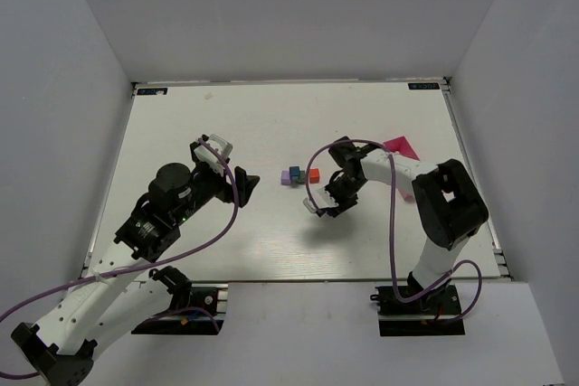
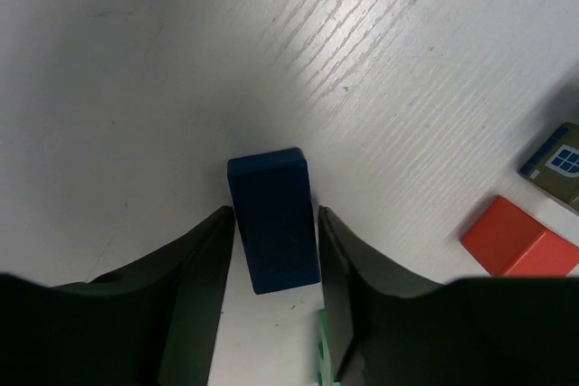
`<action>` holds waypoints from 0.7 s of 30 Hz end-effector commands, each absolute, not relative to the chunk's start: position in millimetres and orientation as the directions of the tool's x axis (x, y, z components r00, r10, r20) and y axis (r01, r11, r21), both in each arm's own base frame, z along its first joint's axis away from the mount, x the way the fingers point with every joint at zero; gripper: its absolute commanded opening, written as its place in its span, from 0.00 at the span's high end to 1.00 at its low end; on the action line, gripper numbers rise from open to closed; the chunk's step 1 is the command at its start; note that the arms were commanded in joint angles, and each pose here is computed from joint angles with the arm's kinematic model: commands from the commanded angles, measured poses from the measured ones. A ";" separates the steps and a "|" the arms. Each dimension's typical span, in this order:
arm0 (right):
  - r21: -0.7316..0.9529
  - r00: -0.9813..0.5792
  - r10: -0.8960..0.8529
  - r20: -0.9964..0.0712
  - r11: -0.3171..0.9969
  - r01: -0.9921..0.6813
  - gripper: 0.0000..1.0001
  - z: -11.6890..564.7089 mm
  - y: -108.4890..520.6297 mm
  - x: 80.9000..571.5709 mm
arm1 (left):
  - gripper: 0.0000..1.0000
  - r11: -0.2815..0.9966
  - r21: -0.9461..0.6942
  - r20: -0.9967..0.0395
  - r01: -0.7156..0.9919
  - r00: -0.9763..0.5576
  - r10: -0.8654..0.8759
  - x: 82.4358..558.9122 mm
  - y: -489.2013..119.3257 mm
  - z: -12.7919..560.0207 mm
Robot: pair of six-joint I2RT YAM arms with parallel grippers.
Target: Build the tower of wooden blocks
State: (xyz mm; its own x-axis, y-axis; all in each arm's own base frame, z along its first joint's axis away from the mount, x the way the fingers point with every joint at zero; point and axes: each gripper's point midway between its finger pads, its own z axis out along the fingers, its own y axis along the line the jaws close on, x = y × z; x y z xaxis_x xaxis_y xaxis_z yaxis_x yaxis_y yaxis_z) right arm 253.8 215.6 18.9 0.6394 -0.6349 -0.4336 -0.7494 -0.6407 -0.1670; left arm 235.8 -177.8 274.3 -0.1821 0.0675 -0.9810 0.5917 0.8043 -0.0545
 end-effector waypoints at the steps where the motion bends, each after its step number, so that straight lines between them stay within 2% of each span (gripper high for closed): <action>1: -0.167 0.655 -0.643 -0.397 -0.651 -0.740 0.55 18.6 217.1 261.5 | 0.00 0.809 -0.063 -0.981 0.584 -0.187 0.058 235.9 -176.3 273.6; 5: -0.184 0.639 -0.646 -0.418 -0.629 -0.756 0.93 24.7 225.5 265.2 | 0.00 0.815 -0.062 -0.981 0.576 -0.187 0.058 236.9 -175.0 273.6; 7: -0.211 0.622 -0.652 -0.433 -0.597 -0.774 1.00 36.3 230.9 269.2 | 0.00 0.815 -0.062 -0.981 0.576 -0.187 0.058 236.9 -175.0 273.6; 9: -0.226 0.603 -0.654 -0.457 -0.570 -0.790 1.00 45.6 237.5 270.0 | 0.00 0.820 -0.060 -0.982 0.570 -0.179 0.052 236.6 -172.8 276.1; 13: -0.274 0.464 -0.724 -0.510 -0.374 -0.886 1.00 83.3 252.4 291.4 | 0.00 0.820 -0.060 -0.982 0.570 -0.179 0.052 236.6 -172.8 276.1; 15: -0.313 0.441 -0.749 -0.495 -0.320 -0.894 1.00 96.0 255.7 303.9 | 0.00 0.820 -0.060 -0.982 0.570 -0.179 0.052 236.6 -172.8 276.1; 21: -0.268 0.280 -0.801 -0.528 -0.156 -0.951 1.00 107.3 265.3 322.5 | 0.00 0.820 -0.060 -0.982 0.570 -0.179 0.052 236.6 -172.8 276.1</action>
